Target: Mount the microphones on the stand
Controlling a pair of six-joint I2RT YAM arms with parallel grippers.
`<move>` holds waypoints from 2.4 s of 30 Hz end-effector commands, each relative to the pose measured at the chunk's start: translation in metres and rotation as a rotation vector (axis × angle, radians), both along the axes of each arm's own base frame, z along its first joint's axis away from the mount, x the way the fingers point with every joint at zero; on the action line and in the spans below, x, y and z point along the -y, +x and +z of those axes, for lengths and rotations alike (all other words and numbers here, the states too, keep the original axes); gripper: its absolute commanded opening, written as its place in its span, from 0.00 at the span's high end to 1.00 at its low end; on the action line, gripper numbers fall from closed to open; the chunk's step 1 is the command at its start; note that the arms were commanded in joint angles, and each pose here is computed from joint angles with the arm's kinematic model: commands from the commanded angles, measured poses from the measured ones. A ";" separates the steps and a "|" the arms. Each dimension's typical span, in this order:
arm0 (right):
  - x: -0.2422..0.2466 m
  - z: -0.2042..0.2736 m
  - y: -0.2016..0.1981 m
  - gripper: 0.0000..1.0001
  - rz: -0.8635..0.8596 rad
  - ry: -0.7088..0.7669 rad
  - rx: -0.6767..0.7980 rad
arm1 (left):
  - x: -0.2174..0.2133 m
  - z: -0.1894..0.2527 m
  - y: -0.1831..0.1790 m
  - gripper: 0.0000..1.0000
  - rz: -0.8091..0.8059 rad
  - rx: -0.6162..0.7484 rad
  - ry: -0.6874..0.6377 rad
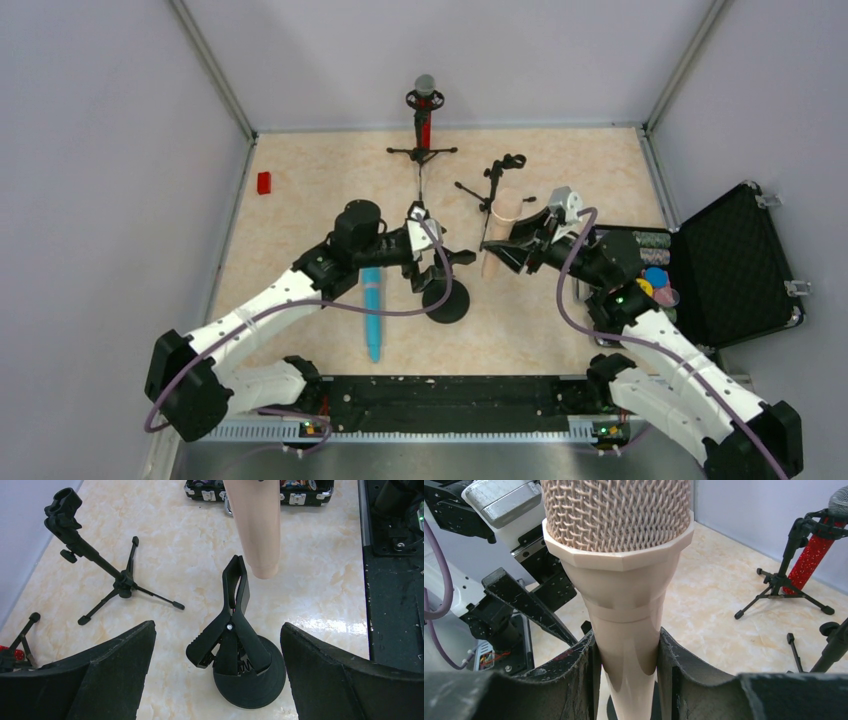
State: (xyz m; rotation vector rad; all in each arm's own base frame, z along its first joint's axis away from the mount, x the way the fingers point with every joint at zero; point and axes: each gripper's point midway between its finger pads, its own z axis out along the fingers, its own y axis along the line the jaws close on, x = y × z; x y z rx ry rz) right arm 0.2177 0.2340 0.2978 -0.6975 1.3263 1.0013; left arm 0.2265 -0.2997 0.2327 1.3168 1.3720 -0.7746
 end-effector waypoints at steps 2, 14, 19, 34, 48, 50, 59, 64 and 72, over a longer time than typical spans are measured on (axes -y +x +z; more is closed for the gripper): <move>-0.003 0.026 -0.004 1.00 0.044 0.028 0.108 | 0.007 0.005 0.002 0.01 -0.062 0.059 -0.022; -0.009 0.027 -0.006 1.00 0.091 0.036 0.098 | 0.008 0.004 0.007 0.05 -0.062 0.026 -0.023; -0.010 0.026 -0.006 1.00 0.094 0.034 0.100 | 0.006 0.005 0.006 0.10 -0.066 0.043 -0.021; -0.021 0.033 0.009 1.00 0.093 0.093 0.156 | 0.008 -0.004 -0.009 1.00 -0.146 -0.013 -0.008; -0.019 0.031 0.006 1.00 -0.015 0.163 0.215 | 0.008 -0.001 -0.003 1.00 -0.116 -0.019 -0.010; -0.016 0.031 0.007 1.00 -0.036 0.150 0.208 | 0.008 0.000 -0.001 1.00 -0.112 -0.015 -0.012; -0.004 0.047 -0.001 1.00 -0.070 0.152 0.195 | 0.008 0.028 -0.003 0.01 -0.115 0.021 -0.073; -0.002 0.062 -0.013 1.00 -0.036 0.205 0.197 | 0.007 0.083 -0.010 0.01 -0.094 0.092 -0.259; 0.000 0.097 -0.036 1.00 0.046 0.317 0.227 | 0.034 0.126 -0.038 0.01 -0.251 -0.091 -0.418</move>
